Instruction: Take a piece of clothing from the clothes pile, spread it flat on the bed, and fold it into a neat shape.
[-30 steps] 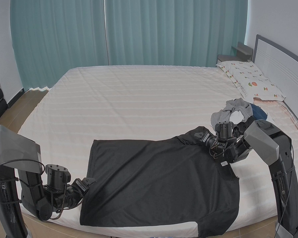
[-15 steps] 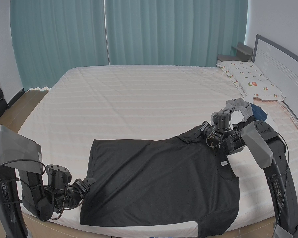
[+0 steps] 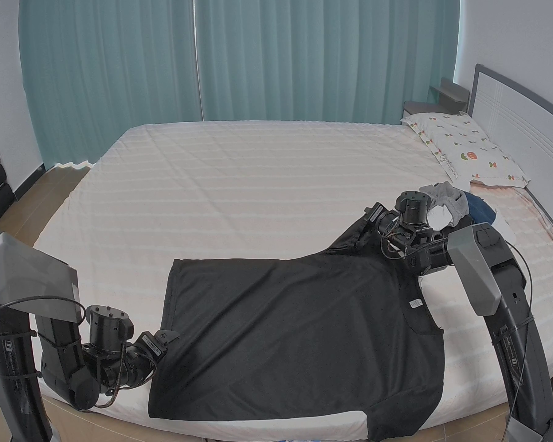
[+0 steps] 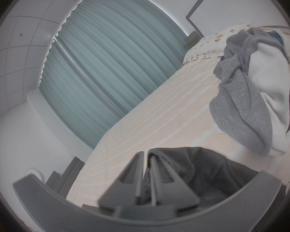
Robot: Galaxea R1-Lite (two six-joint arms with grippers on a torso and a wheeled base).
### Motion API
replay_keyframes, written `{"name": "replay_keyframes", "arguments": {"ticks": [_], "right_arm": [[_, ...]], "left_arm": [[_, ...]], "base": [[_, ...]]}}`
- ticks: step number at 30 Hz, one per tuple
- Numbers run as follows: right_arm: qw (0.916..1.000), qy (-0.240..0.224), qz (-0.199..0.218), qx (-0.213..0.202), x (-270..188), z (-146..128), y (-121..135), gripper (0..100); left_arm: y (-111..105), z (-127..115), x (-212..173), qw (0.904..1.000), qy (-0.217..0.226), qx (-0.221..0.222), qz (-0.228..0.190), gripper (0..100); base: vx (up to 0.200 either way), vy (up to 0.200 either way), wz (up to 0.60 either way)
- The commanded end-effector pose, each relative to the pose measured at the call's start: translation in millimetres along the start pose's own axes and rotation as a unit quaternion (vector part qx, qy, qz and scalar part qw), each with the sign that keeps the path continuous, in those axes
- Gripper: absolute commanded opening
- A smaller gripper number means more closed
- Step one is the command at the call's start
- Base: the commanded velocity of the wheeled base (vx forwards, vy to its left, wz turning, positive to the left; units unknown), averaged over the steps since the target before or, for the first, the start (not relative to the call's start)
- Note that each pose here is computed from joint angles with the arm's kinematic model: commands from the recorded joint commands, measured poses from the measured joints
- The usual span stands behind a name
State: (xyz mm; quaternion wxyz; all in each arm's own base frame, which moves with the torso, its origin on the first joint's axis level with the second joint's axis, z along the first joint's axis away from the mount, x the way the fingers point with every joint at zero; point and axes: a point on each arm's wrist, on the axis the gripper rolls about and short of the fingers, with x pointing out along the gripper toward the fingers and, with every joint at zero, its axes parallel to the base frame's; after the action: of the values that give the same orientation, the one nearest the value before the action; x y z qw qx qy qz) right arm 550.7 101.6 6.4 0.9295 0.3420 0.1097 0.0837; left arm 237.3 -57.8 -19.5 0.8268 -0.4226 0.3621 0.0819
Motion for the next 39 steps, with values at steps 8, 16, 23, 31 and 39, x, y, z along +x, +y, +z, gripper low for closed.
{"name": "replay_keyframes", "arguments": {"ticks": [8,16,23,31,39], "right_arm": [[0.9999,0.006,0.011,0.002,3.8,-15.7,-12.6,100],[0.9986,-0.051,0.012,0.003,-3.4,21.3,10.1,100],[0.9931,0.062,-0.1,0.0,-14.2,-3.3,-25.7,100],[0.9806,0.143,-0.133,-0.018,-39.6,-16.7,-53.3,100],[0.979,0.175,-0.105,-0.006,-51.5,-21.7,-43.3,100]], "left_arm": [[0.4,-0.5,0.9,1.0,0.0,0.0,0.002,100],[0.7,-0.7,1.1,1.0,0.0,0.0,0.003,100],[0.1,-1.6,1.1,1.0,0.001,0.002,0.002,100],[0.2,-2.1,1.3,1.0,0.002,0.003,0.002,100],[0.8,-2.9,2.0,1.0,0.004,0.004,0.004,100]], "base": [[0.0,0.0,0.0],[0.0,0.0,0.0],[0.0,0.0,0.0],[0.0,0.0,0.0],[0.0,0.0,0.0]]}}
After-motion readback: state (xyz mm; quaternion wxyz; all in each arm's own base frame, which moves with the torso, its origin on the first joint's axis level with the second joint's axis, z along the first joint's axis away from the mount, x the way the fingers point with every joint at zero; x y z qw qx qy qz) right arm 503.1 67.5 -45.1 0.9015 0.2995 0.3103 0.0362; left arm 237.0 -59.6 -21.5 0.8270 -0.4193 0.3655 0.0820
